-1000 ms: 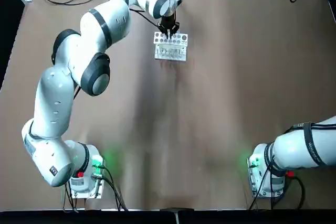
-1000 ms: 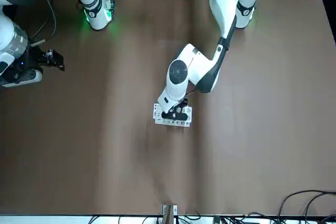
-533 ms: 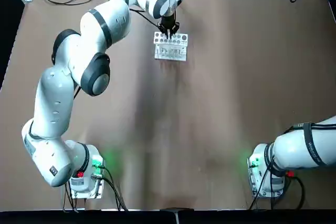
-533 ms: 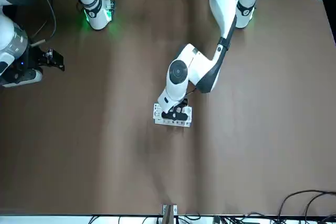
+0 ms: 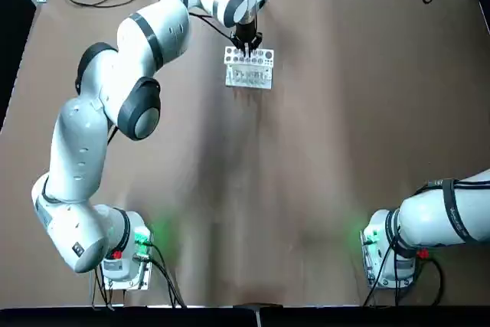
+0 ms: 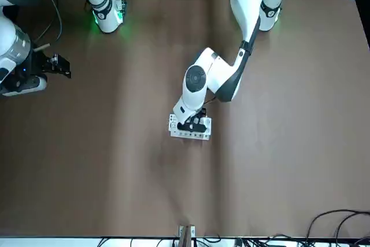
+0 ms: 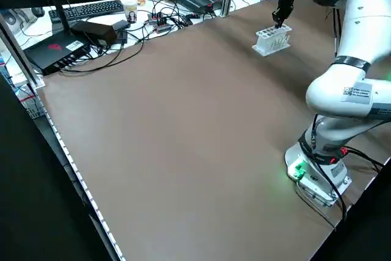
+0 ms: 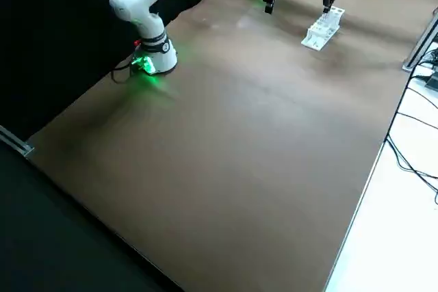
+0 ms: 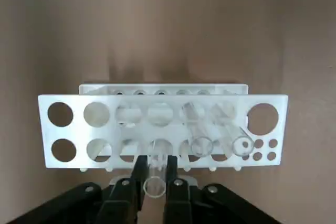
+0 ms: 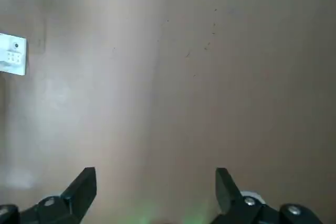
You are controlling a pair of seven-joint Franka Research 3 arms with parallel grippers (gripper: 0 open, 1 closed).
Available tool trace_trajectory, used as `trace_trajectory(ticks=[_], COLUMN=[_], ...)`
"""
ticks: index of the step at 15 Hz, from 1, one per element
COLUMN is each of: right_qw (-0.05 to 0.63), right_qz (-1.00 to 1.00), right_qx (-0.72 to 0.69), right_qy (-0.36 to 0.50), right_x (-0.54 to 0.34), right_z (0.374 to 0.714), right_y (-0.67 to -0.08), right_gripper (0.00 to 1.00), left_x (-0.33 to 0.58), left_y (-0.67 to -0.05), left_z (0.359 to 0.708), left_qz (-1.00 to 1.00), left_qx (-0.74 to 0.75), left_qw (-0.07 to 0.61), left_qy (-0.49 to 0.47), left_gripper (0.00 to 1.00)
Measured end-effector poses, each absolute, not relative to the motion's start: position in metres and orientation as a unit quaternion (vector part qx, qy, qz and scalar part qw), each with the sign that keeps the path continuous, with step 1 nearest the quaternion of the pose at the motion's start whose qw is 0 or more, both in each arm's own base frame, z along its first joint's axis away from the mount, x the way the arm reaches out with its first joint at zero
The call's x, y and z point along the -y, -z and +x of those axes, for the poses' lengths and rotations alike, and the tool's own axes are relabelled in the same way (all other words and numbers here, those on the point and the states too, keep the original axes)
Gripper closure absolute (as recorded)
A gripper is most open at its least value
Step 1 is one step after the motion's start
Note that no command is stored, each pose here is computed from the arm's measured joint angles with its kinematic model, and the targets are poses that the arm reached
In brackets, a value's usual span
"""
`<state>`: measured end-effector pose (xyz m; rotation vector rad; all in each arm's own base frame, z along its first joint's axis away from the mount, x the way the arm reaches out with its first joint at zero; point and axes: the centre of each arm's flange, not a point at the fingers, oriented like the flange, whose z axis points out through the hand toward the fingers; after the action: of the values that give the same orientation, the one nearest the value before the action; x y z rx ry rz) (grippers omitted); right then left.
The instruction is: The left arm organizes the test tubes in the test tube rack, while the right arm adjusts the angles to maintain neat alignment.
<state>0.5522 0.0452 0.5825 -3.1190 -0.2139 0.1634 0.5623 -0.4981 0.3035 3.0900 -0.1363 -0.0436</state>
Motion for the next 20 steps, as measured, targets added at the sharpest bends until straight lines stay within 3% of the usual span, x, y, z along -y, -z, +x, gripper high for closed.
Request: trace_trajectory(ticks=[20], right_qw=[0.006], right_qz=[-0.996], right_qx=[0.068], right_qy=[-0.052], right_x=[-0.045], right_z=[0.552], right_y=[-0.582], right_gripper=[0.0], left_x=[0.491], left_y=[-0.339], left_z=[0.562], left_qz=[0.999], left_qx=[0.042], left_qw=[0.022], left_qy=[0.019], left_gripper=[0.79])
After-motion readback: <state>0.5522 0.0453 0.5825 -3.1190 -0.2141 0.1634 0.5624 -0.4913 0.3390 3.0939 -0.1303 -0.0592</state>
